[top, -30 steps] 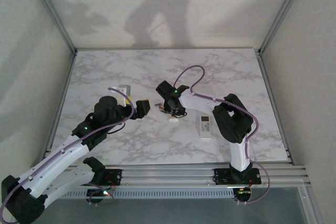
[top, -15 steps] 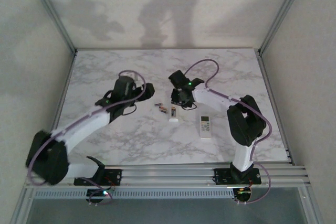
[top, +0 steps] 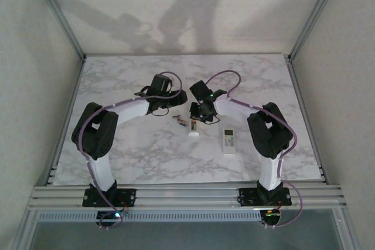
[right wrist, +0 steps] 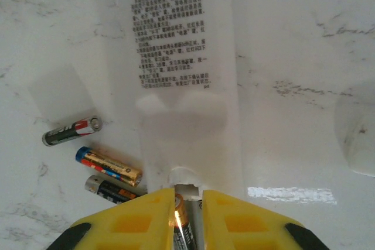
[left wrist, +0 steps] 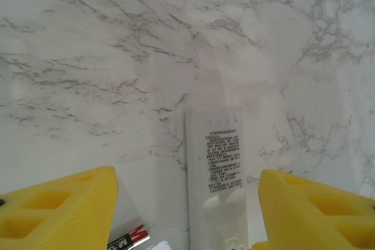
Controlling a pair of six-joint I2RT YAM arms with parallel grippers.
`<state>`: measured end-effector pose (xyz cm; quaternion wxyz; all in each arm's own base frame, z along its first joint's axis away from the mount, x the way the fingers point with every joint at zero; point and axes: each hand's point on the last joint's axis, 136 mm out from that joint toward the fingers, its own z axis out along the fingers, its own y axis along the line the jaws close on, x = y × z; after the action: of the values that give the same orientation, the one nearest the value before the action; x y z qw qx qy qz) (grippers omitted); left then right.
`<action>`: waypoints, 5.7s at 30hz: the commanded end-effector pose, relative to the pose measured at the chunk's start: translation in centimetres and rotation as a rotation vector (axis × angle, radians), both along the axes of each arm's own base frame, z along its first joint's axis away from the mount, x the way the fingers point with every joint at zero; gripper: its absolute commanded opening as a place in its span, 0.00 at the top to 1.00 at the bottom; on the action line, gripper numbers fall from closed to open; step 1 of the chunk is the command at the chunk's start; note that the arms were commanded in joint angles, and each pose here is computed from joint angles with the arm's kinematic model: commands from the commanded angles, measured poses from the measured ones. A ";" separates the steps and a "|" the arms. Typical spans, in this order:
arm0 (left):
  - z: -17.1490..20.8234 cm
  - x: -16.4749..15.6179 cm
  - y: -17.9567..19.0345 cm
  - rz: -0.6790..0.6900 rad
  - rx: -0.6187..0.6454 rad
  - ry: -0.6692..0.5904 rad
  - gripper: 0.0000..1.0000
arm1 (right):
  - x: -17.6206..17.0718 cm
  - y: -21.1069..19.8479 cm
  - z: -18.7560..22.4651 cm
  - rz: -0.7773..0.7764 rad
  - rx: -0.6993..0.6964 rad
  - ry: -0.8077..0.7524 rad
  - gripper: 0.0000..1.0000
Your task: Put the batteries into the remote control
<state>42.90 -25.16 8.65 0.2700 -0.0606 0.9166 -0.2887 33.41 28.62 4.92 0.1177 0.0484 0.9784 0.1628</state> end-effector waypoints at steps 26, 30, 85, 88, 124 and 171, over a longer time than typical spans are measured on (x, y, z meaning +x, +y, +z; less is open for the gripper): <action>1.3 0.6 -0.8 -0.036 -0.023 -0.048 0.35 | -1.3 1.0 -1.7 0.044 -0.035 0.044 0.88; 1.4 0.7 -0.7 -0.033 -0.024 -0.050 0.34 | -2.0 0.1 -2.0 0.013 -0.085 0.054 0.89; 19.8 -15.9 15.7 0.222 0.059 -0.532 0.10 | -1.9 6.3 1.5 0.766 -0.371 -0.114 0.73; 19.3 -16.2 15.6 0.217 0.052 -0.520 0.08 | -1.6 6.4 0.6 0.766 -0.388 -0.101 0.74; 18.1 -15.8 15.4 0.212 0.059 -0.504 0.01 | -2.9 8.4 -2.8 0.860 -0.423 -0.055 0.84; 19.8 -15.0 15.1 0.125 0.178 -0.606 0.01 | -14.4 4.6 7.2 1.079 -0.264 -0.376 0.65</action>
<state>27.41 -10.14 26.11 0.5205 -0.0392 0.8248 -0.2175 18.34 32.27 9.25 0.1491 -0.6252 0.7653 0.0355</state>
